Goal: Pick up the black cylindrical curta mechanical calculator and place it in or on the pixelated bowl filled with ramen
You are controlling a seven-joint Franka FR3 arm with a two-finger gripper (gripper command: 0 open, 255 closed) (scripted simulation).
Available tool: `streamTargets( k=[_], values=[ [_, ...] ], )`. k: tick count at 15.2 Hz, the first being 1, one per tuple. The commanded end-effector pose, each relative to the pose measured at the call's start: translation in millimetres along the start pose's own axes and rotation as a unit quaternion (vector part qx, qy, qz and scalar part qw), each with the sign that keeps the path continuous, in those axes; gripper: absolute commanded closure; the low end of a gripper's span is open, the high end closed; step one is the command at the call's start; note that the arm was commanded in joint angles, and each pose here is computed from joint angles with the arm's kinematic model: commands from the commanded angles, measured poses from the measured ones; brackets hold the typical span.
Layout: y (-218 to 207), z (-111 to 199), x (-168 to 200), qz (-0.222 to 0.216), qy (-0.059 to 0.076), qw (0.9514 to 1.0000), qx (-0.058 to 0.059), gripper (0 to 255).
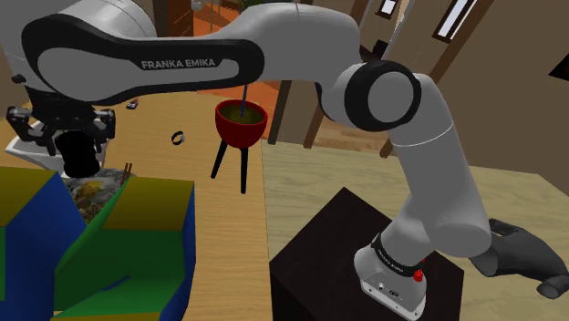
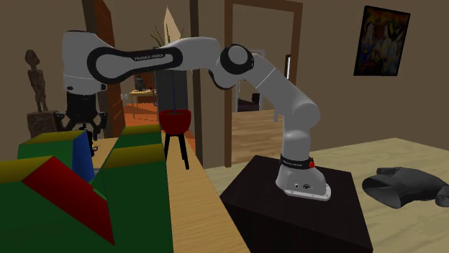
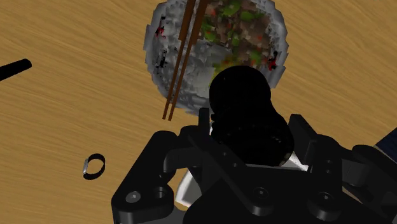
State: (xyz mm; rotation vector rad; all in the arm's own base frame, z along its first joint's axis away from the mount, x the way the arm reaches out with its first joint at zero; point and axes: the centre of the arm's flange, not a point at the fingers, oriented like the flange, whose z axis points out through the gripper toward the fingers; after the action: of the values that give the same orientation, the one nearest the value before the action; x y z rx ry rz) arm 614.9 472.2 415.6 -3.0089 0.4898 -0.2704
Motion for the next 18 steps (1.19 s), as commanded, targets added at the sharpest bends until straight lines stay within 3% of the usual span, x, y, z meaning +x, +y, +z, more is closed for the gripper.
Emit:
streamTargets(
  k=[1, 12, 18],
  values=[
    [0.0, 9.6, -0.3, 0.000, 0.000, 1.0000, 0.000, 255],
    [6.3, 67.4, -9.8, 0.000, 0.000, 1.0000, 0.000, 255],
    [6.3, 67.4, -9.8, 0.000, 0.000, 1.0000, 0.000, 255]
  ],
)
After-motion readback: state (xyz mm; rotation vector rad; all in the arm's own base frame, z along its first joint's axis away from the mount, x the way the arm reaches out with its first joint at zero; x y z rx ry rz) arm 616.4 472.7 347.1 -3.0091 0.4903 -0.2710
